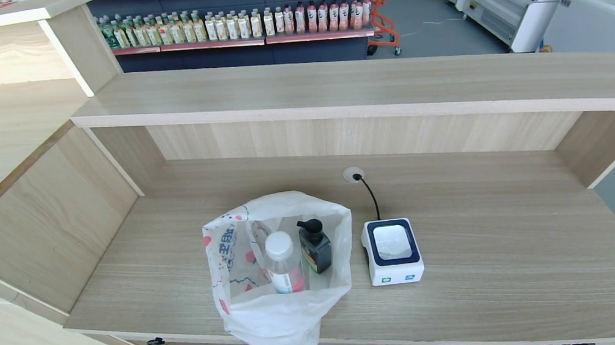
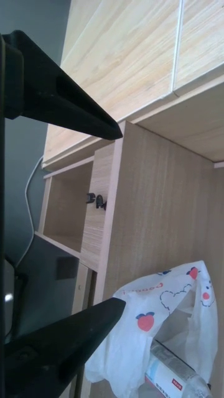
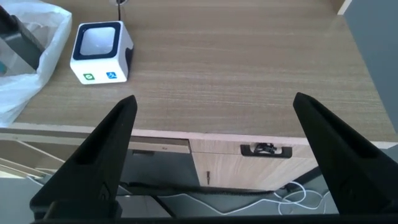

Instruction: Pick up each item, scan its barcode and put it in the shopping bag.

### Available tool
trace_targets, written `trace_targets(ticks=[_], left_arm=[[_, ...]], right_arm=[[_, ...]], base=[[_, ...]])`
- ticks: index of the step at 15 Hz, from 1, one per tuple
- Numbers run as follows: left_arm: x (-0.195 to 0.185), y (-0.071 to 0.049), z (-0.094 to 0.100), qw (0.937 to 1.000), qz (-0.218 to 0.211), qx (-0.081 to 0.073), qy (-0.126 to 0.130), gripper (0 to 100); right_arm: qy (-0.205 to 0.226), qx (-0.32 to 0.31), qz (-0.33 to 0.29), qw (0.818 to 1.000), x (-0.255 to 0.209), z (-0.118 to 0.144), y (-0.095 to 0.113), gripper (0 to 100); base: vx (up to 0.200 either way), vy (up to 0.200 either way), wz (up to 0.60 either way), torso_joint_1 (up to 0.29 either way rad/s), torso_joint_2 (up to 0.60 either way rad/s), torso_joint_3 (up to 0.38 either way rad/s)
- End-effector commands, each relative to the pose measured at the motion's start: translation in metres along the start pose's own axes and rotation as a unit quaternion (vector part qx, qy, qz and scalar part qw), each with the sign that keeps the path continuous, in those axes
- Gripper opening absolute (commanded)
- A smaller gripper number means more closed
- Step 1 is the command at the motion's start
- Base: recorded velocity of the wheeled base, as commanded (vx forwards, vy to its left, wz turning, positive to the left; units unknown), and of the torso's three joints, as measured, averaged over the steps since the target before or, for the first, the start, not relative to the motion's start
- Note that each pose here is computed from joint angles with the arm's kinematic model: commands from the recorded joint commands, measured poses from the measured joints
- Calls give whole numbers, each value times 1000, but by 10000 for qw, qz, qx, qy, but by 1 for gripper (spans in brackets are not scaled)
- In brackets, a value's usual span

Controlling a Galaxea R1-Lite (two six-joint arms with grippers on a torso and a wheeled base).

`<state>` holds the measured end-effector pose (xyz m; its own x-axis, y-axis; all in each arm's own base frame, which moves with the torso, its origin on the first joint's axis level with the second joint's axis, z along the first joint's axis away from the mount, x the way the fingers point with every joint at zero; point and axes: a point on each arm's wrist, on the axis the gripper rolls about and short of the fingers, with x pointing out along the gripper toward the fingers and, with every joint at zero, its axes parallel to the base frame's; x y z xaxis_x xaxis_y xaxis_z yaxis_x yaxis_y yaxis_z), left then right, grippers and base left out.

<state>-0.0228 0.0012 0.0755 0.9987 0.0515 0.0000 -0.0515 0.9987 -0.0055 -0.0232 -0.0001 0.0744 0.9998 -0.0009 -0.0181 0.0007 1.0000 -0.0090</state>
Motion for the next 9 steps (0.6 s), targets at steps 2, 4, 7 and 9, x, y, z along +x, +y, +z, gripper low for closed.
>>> trace_targets(ticks=[2,4,7,9], left_arm=[[0,0,0,10000,3,-3,-8,100],[0,0,0,10000,3,-3,-8,100],[0,0,0,10000,3,-3,-8,100],[0,0,0,10000,3,-3,-8,100]], right_arm=[[17,-1,4,10000,0,0,0,100],[9,-1,4,10000,0,0,0,100],[9,-9,4,10000,0,0,0,100],[17,-24,4,10000,0,0,0,100]], base=[[0,0,0,0,0,0],[0,0,0,0,0,0],[0,0,0,0,0,0],[0,0,0,0,0,0]])
